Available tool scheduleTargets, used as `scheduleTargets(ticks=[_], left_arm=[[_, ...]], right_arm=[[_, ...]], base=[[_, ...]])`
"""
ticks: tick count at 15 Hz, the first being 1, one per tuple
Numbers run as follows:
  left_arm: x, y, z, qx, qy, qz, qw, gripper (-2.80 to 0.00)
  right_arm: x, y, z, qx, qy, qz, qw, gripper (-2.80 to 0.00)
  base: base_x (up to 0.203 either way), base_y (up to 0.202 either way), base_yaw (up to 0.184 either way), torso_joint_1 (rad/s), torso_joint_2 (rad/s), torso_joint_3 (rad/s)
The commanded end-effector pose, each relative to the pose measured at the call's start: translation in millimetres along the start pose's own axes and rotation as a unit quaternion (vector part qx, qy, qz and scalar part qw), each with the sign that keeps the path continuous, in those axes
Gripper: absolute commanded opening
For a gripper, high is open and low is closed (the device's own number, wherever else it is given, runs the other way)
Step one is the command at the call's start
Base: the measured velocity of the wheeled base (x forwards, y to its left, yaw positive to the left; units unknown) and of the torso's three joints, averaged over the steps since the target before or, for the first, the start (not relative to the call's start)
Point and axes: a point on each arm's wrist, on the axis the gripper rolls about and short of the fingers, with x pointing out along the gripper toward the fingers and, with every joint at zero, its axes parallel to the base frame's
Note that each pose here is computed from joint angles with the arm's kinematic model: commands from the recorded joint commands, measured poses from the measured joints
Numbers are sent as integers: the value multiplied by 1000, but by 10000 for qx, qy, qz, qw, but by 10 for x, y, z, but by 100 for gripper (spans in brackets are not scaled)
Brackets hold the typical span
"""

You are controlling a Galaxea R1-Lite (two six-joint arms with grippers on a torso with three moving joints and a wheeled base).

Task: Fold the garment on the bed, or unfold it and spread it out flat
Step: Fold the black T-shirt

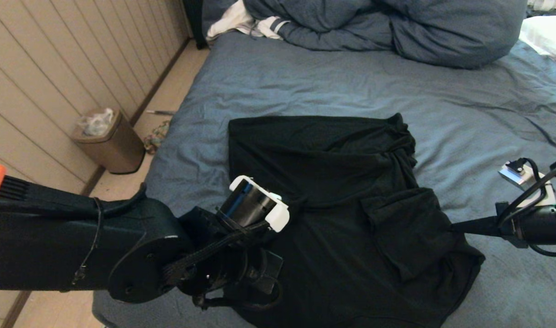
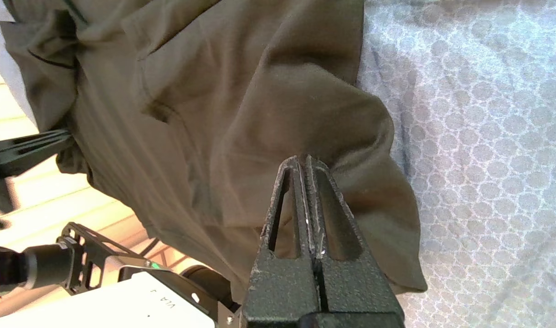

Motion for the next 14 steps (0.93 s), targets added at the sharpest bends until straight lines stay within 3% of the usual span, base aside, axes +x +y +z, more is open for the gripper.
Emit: scheduleTargets(ticks=[1,4,7,11,14], left_arm=[[164,14,-96,115,-109,249,9996,-280],[299,233,-19,-98,-249,551,9981,-280],[329,503,127,-492,-655,822,9932,-280],[115,620,256,-670,-1133,980,9864,-280],[-32,608,249,-665,-1230,929,9858,-280]], right_arm=[[-16,23,-11,-20,-17,56,10000,-280],[-27,38,-13,-39,-34,60,10000,-280],[-20,37,-24,-27,-14,69,10000,-280],[5,32,-32,-10,34,84,10000,-280],[38,27,-41,-1,92,105,9999,-280]], base=[[0,0,0,0,0,0],[0,0,0,0,0,0],[0,0,0,0,0,0],[0,0,0,0,0,0],[0,0,0,0,0,0]])
